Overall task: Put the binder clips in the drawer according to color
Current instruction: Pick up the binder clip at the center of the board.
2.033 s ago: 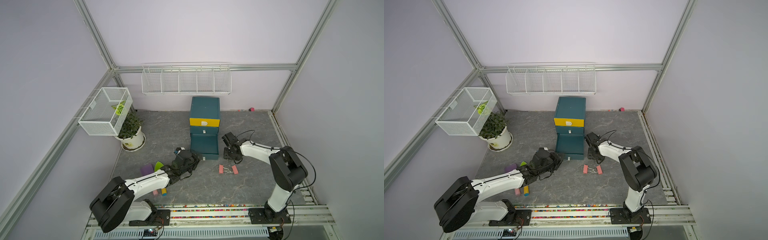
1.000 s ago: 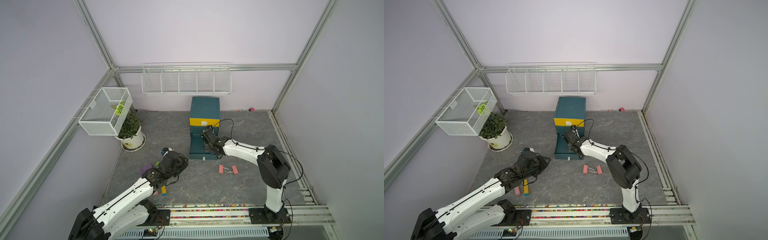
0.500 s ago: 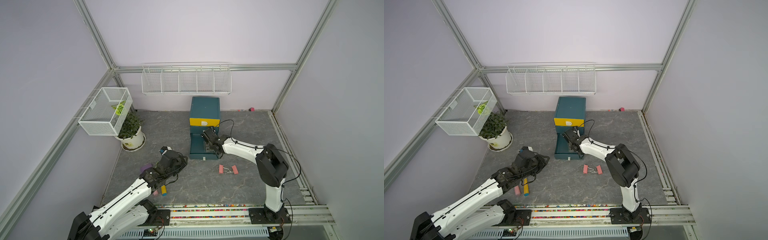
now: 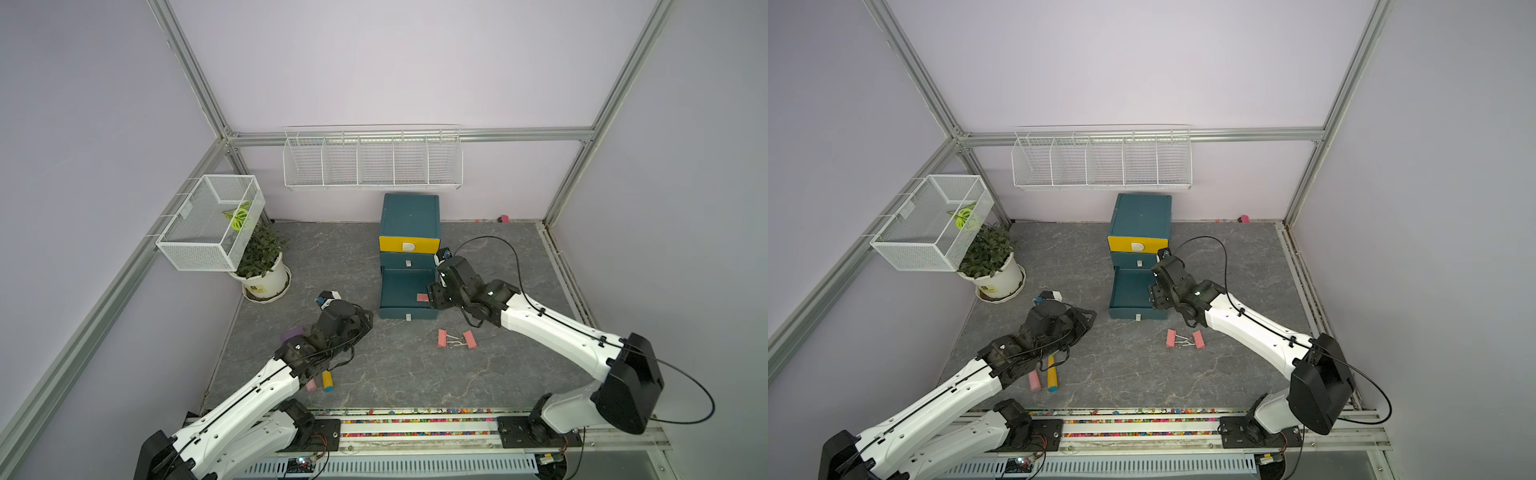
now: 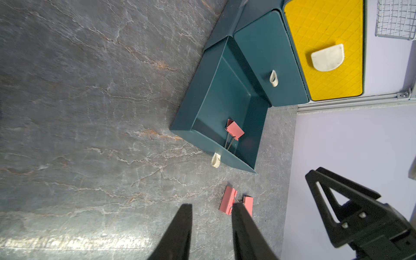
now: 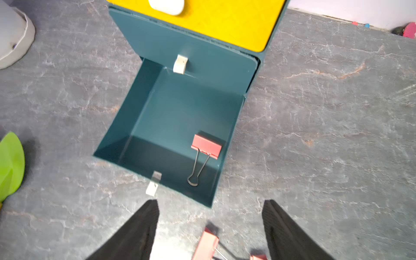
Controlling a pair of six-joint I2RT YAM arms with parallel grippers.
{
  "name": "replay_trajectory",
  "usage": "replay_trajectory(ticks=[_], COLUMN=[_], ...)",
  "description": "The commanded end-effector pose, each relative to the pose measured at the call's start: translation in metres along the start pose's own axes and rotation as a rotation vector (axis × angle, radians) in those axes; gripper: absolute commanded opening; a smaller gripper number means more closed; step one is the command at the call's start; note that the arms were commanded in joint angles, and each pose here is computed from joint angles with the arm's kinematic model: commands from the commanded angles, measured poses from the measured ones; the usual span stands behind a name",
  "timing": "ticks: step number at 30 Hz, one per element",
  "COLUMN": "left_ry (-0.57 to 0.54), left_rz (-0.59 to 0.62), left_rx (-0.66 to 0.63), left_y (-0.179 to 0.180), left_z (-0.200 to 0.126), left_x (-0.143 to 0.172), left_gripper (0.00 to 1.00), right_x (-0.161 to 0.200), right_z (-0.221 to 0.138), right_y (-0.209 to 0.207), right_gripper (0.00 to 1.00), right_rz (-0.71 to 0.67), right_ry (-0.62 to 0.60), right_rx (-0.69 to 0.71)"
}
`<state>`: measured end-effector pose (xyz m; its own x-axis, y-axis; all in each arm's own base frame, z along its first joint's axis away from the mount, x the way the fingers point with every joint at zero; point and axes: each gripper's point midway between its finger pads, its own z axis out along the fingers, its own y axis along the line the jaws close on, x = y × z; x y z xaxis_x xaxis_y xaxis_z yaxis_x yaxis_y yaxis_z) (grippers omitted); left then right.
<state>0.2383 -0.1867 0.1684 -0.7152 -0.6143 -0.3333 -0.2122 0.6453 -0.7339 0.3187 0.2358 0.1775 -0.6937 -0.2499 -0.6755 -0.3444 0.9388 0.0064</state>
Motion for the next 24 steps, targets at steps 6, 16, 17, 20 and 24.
replay_trajectory(ticks=[6,16,17,20,24], left_ry=[-0.036,-0.035,-0.035,-0.036,-0.037], left_rz=[0.046,0.076,0.083,0.083,0.092], left_rx=[0.066,0.126,0.131,0.154,0.178], left_y=[-0.025,-0.04,-0.041,-0.044,-0.045], left_z=[-0.013,-0.016,-0.016,-0.017,-0.021], left_x=[-0.015,-0.024,-0.025,-0.03,-0.037], left_gripper=[0.36,0.36,0.36,0.36,0.36], right_x=[0.09,0.13,0.134,0.146,0.153], right_z=[-0.036,-0.026,-0.023,-0.01,0.004], right_y=[0.025,0.013,0.015,0.017,0.018], right_gripper=[0.89,0.92,0.92,0.93,0.96], right_rz=[-0.442,-0.763,-0.773,-0.818,-0.867], right_ry=[0.097,0.227,0.256,0.333,0.349], right_rx=[-0.323,-0.331,-0.342,-0.359,-0.39])
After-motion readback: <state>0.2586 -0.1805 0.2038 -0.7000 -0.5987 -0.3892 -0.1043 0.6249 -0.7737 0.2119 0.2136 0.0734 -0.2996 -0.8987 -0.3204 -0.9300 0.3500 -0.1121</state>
